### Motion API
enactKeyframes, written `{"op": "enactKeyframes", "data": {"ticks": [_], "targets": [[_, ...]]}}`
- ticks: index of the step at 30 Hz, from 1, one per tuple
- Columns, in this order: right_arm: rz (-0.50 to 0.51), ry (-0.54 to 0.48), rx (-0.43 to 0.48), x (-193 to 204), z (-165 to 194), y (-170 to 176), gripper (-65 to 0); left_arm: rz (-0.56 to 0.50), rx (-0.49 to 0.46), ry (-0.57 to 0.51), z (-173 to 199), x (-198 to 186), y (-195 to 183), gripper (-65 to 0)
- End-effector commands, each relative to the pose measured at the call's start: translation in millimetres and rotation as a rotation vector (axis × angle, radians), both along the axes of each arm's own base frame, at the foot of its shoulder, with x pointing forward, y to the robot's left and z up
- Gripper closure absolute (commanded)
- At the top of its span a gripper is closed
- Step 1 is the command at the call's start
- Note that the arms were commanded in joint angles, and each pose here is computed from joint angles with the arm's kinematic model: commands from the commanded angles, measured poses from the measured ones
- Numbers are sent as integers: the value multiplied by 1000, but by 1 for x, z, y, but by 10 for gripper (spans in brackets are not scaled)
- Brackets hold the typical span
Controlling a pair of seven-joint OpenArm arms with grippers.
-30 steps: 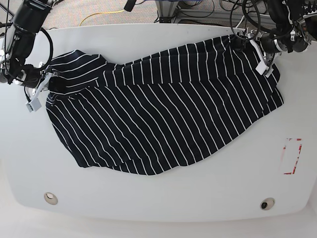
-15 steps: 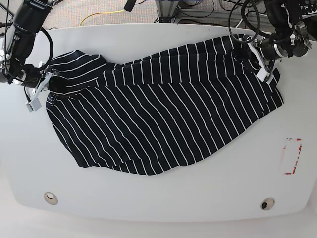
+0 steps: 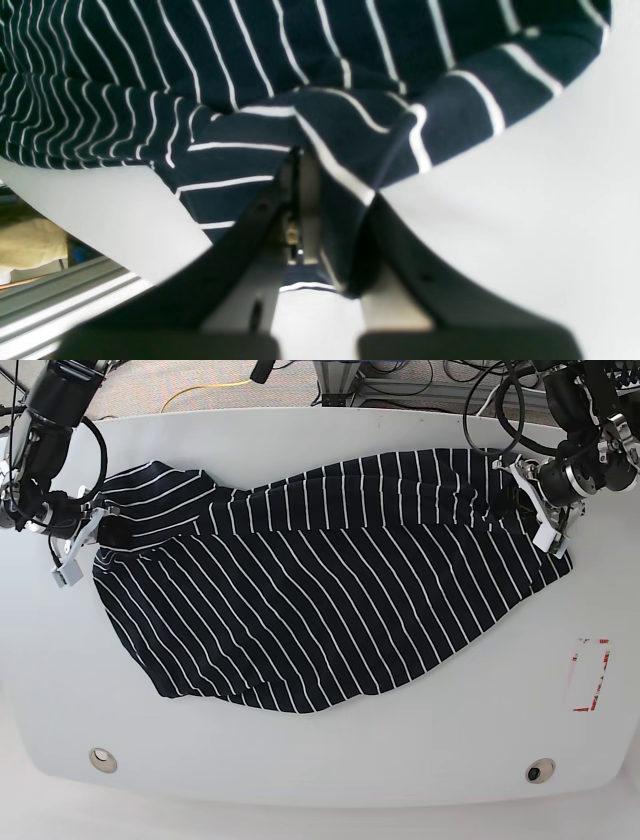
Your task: Fold the T-shirt properly
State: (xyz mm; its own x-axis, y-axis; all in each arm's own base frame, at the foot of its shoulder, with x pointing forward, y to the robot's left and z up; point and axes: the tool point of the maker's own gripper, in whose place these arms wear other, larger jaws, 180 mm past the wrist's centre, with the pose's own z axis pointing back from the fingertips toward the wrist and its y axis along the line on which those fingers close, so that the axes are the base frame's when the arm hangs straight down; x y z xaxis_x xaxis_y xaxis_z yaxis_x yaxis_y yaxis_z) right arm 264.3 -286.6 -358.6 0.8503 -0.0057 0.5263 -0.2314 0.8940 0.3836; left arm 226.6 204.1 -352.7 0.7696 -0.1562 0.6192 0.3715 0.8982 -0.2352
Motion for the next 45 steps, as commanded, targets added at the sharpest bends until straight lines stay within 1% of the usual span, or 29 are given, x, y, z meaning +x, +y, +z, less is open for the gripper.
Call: {"op": "enactKeyframes", "data": {"ticks": [1,5,9,12,14,16,17,19,21,22,23,25,27,29,32,34,35,37,39,42,45], "targets": [[-10,-98,-11,24,28,-9,0,-9,15,-71,18,17,5,-15],[-9,-162,-18,45,48,-11,0,-13,49,-140,39,41,15,-15],[-17,-211,-74,65,69,-22,0,-18,73,-216,63,62,20,-15],[-28,-280,-111,90,97,-28,0,-21,112,-313,95,86,28,-15],[-3,-333,-140,111,120,-23,0,-17,121,-389,121,104,29,-15],[24,-373,-170,125,141,-20,0,-15,131,-439,140,117,31,-15],[31,-395,-187,131,153,-21,0,-14,138,-459,149,122,32,-15],[49,-453,-212,146,180,-19,0,-12,171,-526,180,138,38,-15],[76,-503,-226,160,204,-11,0,-7,189,-587,206,149,42,-15],[94,-530,-239,169,221,-8,0,-3,197,-633,225,155,44,-15],[100,-553,-258,176,239,-10,0,1,202,-682,245,161,45,-15],[103,-583,-274,185,263,-13,0,4,208,-746,271,168,44,-15],[109,-628,-279,198,297,-11,0,4,246,-811,307,180,47,-15],[115,-664,-293,205,325,-10,0,16,264,-857,332,186,50,-15],[112,-733,-335,211,382,-15,0,57,258,-935,377,196,59,-15],[126,-755,-352,215,406,-10,0,83,234,-966,401,202,66,-15],[142,-714,-364,218,395,-8,0,95,216,-984,416,205,70,-15],[170,-671,-388,221,383,-3,0,108,196,-1007,434,208,74,-15],[201,-630,-424,224,372,2,0,116,184,-1020,445,210,76,-15],[213,-615,-437,224,368,4,0,112,180,-1014,443,211,75,-15],[211,-615,-438,224,368,3,0,67,208,-972,427,218,62,-15]]}}
